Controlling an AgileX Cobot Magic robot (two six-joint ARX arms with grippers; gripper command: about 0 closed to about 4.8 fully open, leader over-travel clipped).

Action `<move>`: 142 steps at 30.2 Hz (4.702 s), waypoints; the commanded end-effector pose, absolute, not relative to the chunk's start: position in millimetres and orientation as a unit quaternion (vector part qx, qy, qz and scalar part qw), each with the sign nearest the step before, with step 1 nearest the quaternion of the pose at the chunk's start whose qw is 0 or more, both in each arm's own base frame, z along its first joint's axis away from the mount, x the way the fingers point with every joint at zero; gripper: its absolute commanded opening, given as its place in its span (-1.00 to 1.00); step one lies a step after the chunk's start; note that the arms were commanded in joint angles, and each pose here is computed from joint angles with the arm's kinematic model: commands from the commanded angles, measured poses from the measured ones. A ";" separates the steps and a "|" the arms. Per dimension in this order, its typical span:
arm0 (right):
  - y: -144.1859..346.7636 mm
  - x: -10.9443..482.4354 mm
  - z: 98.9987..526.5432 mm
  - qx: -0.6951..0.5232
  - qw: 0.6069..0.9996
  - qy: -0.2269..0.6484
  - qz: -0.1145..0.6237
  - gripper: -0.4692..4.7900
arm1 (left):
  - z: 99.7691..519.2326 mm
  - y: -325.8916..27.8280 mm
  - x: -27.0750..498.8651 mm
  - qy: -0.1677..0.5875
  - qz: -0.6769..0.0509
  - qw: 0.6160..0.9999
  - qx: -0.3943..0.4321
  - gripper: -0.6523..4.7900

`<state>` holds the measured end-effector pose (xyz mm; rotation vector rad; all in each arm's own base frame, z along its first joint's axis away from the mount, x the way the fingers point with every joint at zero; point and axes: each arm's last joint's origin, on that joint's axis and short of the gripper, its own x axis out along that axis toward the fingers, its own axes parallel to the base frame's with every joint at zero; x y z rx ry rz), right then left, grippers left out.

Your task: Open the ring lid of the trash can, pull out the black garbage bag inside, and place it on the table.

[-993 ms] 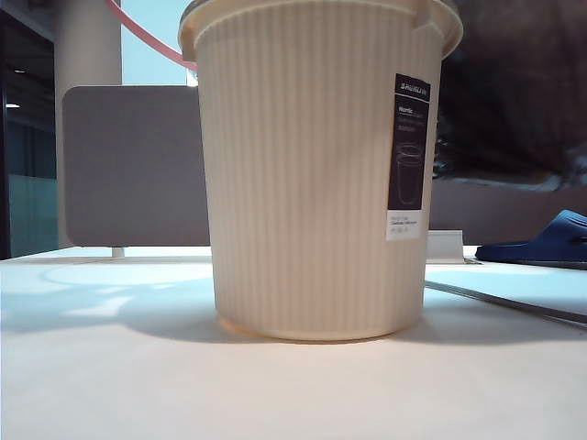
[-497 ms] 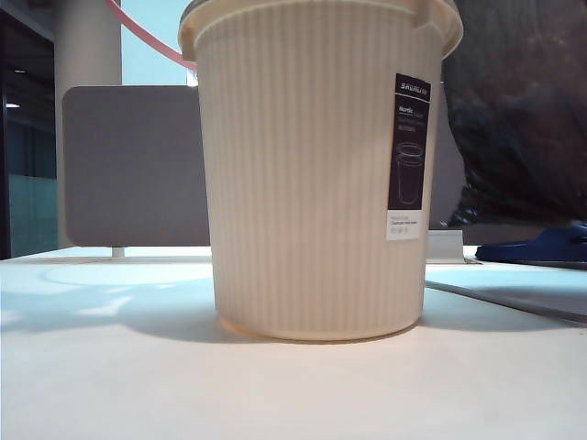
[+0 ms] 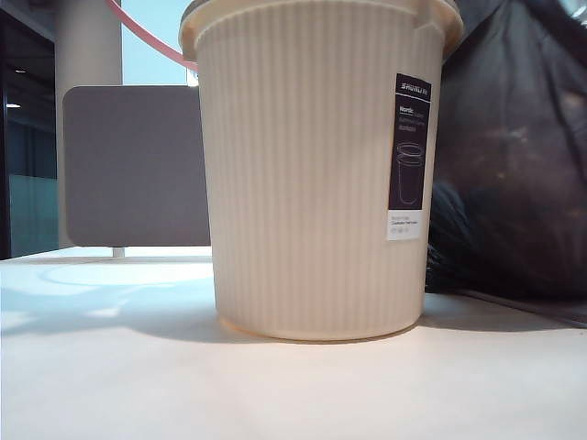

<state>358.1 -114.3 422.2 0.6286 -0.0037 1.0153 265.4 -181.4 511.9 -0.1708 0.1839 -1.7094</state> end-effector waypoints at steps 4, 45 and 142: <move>-114.0 360.5 390.7 0.296 0.834 0.006 0.466 -0.83 | 513.5 -180.6 262.8 0.072 -0.750 0.654 -0.066 0.72; -123.2 267.6 439.2 0.216 0.866 -0.092 0.441 0.31 | 537.0 -163.0 231.8 0.009 -0.721 0.692 -0.034 0.72; 17.6 13.6 312.6 0.151 0.930 0.092 0.324 -0.28 | 302.8 -23.2 33.8 0.080 -0.305 0.947 -0.062 -0.55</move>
